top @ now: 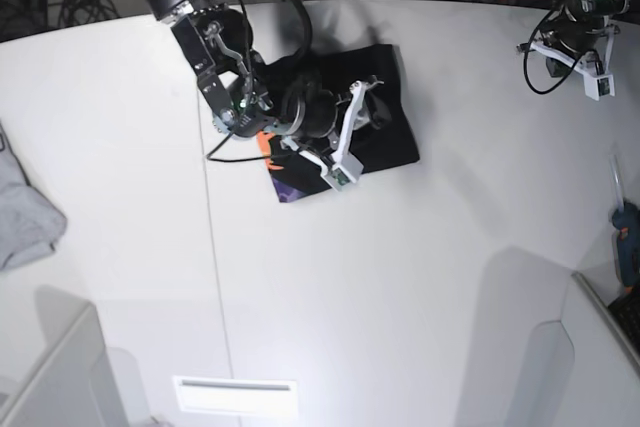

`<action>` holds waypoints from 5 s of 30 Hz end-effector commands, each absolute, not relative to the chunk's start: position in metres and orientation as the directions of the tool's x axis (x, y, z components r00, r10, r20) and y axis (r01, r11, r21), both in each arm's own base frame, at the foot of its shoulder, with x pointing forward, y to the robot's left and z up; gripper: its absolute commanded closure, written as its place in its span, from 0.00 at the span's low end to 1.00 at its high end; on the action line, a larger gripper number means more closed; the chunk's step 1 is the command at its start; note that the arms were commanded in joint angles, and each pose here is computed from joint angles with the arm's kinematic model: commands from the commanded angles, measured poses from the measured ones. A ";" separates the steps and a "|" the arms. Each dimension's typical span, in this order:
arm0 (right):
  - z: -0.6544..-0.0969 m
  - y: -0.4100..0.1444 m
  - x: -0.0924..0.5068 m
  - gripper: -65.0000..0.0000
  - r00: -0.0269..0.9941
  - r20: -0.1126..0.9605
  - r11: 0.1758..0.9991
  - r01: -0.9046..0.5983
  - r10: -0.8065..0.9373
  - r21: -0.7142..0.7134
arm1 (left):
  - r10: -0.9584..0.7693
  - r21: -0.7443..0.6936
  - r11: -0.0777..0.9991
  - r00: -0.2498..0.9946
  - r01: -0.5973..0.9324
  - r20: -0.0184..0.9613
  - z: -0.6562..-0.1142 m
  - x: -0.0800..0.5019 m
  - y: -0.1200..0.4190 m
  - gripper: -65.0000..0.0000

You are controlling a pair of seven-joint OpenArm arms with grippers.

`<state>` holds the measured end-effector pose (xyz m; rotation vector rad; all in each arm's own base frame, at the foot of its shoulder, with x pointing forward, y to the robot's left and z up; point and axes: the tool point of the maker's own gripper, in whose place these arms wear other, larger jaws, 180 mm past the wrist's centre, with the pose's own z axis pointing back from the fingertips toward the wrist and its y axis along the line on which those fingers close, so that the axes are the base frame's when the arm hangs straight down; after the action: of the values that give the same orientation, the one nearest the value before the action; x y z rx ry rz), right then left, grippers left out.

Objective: Fold the T-shirt properly
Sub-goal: 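Press and smooth the folded bundle with the right gripper, left gripper withdrawn, then grasp the bundle edges with both grippers and rotate it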

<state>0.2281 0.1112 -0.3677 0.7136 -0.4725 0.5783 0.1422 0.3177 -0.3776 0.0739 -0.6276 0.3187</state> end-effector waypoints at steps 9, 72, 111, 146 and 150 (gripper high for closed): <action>-0.349 0.174 0.212 0.68 0.603 0.674 0.523 -0.772 0.426 0.361 | 0.252 -0.006 0.949 0.745 -0.315 0.618 -0.366 0.145 0.327 1.00; -0.322 0.106 0.271 1.00 0.590 0.722 0.723 -0.666 0.361 0.182 | 0.244 0.029 0.943 0.747 -0.332 0.618 -0.365 0.127 0.358 1.00; -0.376 -0.040 0.250 1.00 0.717 0.643 0.884 -0.448 0.267 0.132 | 0.431 -0.688 0.724 0.744 0.053 0.510 -0.390 0.203 0.111 0.09; -0.371 -0.062 0.261 1.00 0.701 0.690 0.920 -0.368 0.179 0.134 | 0.029 -0.284 0.954 0.912 0.097 0.410 -0.428 0.229 0.168 1.00; -0.371 -0.062 0.262 1.00 0.701 0.691 0.923 -0.361 0.174 0.134 | -0.202 -0.168 0.941 0.885 0.295 0.420 -0.421 0.250 0.159 1.00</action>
<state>0.2536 -0.0627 -0.3820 0.2632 -0.6897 0.3019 0.2481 0.1538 -0.4219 -0.2611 -0.4140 -0.2533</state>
